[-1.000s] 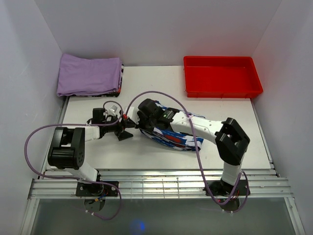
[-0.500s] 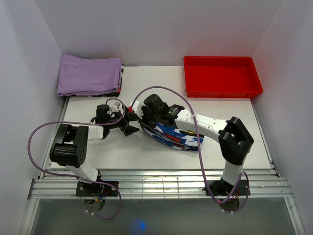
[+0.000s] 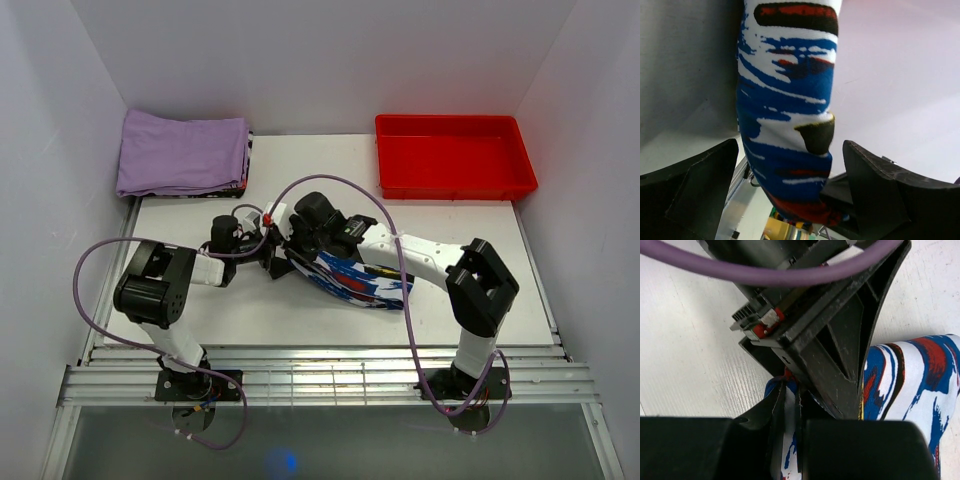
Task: Fold and stack the trousers
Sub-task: Neatly place the folded trousers to the corner
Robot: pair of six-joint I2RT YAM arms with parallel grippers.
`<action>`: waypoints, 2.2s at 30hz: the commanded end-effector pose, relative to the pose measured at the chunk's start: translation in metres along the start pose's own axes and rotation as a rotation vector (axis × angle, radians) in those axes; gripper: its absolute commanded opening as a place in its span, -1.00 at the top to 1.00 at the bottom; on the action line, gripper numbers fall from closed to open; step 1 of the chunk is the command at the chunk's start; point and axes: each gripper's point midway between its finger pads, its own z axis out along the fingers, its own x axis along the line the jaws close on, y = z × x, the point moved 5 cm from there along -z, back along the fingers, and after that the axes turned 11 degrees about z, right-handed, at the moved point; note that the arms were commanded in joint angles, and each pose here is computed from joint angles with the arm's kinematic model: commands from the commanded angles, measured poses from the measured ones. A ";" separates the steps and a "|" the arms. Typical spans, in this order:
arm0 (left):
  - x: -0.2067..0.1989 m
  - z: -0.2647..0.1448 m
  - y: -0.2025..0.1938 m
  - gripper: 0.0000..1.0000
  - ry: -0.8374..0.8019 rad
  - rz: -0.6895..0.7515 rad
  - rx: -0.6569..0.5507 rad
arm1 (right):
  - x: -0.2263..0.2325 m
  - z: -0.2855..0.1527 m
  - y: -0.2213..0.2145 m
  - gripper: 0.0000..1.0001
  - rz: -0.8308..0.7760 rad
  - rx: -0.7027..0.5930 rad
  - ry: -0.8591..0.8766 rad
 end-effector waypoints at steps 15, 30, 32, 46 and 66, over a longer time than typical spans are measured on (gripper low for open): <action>-0.003 0.036 -0.003 -0.25 -0.112 -0.060 0.143 | 0.010 -0.010 0.027 0.82 -0.160 -0.174 0.077; -0.015 0.055 0.081 1.00 0.198 0.605 0.140 | -0.053 -0.112 0.009 -0.58 -0.110 -0.171 -0.101; -0.024 0.052 0.100 1.00 0.290 0.741 0.149 | -0.076 -0.129 -0.001 -0.61 -0.083 -0.164 -0.172; -0.160 0.009 0.217 1.00 0.464 1.429 0.000 | -0.120 -0.184 -0.022 -0.96 0.027 -0.186 -0.321; -0.310 -0.062 0.205 1.00 0.430 1.670 -0.466 | -0.121 -0.186 -0.014 -0.96 0.029 -0.194 -0.312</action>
